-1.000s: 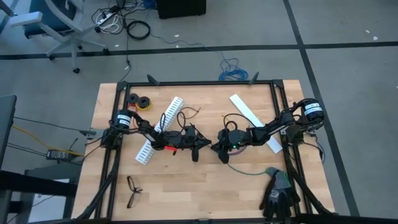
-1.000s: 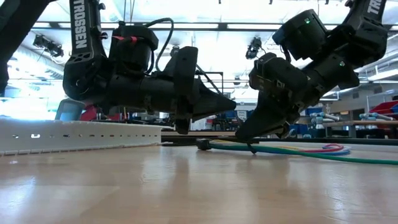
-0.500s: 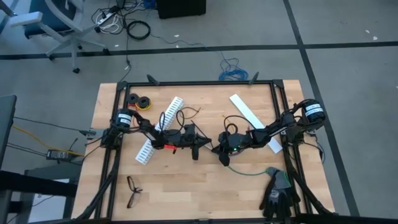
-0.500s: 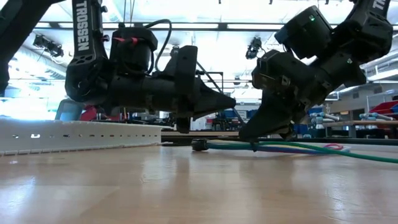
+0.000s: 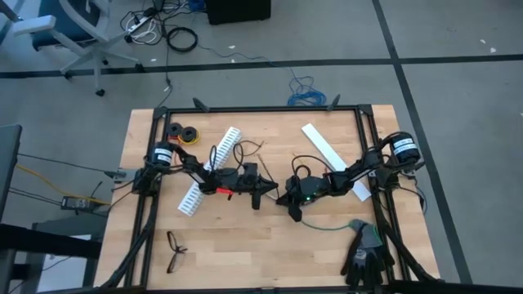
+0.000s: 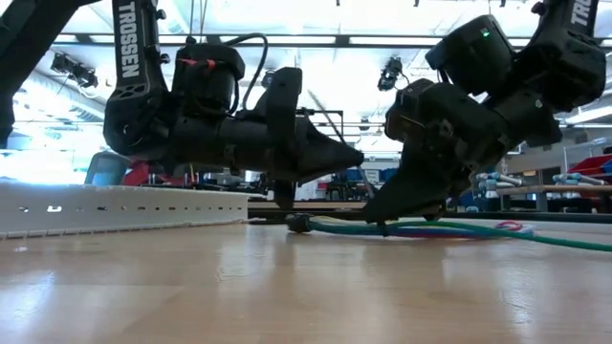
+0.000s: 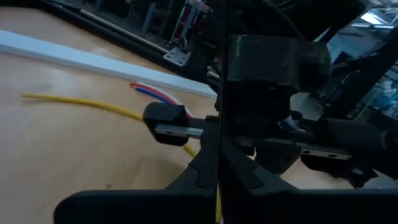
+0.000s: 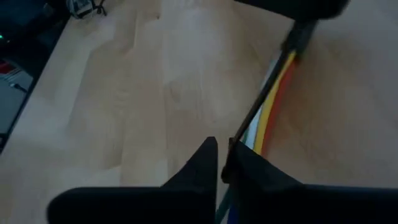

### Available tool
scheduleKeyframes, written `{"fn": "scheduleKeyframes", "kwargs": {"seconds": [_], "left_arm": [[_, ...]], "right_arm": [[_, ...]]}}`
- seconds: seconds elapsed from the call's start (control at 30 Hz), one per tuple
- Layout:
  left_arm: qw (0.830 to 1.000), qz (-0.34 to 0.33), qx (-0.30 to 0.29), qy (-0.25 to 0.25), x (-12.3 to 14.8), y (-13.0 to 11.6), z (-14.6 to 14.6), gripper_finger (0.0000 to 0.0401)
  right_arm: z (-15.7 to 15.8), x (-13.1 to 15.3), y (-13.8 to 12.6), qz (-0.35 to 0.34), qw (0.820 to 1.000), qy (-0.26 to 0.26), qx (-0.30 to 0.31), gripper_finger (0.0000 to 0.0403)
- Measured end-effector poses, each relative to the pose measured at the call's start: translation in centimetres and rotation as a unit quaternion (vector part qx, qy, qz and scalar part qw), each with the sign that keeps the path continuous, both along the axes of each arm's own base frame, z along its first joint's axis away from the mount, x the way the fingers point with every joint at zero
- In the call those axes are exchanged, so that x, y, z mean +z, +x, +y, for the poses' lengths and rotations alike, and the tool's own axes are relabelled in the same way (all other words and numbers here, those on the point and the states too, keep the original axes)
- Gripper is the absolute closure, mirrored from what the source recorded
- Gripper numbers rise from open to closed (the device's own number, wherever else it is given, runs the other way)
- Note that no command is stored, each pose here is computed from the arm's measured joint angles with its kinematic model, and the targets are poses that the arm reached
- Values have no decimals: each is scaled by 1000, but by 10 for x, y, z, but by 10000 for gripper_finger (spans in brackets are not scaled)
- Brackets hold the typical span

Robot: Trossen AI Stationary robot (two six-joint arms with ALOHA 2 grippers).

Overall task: Ziptie cables
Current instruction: Wrap the cable wires with the black zip tie

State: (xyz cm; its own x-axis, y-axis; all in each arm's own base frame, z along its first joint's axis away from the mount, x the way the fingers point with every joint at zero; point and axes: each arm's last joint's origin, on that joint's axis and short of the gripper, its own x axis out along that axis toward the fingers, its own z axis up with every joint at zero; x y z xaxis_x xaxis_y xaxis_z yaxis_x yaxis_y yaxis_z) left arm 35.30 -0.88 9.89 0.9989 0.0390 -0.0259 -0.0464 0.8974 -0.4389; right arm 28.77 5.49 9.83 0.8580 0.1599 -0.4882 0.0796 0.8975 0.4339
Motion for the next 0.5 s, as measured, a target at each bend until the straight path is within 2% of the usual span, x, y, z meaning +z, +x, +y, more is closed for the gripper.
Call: {"fn": "scheduleKeyframes", "kwargs": {"seconds": [0.27, 0.5], "left_arm": [[999, -4, -48, 4, 2, 1, -2, 334], [995, 3, -102, 0, 0, 0, -6, 268]], "right_arm": [[-7, 1, 1, 6, 1000, 16, -7, 301], [-18, 16, 0, -8, 1000, 13, -7, 279]]}}
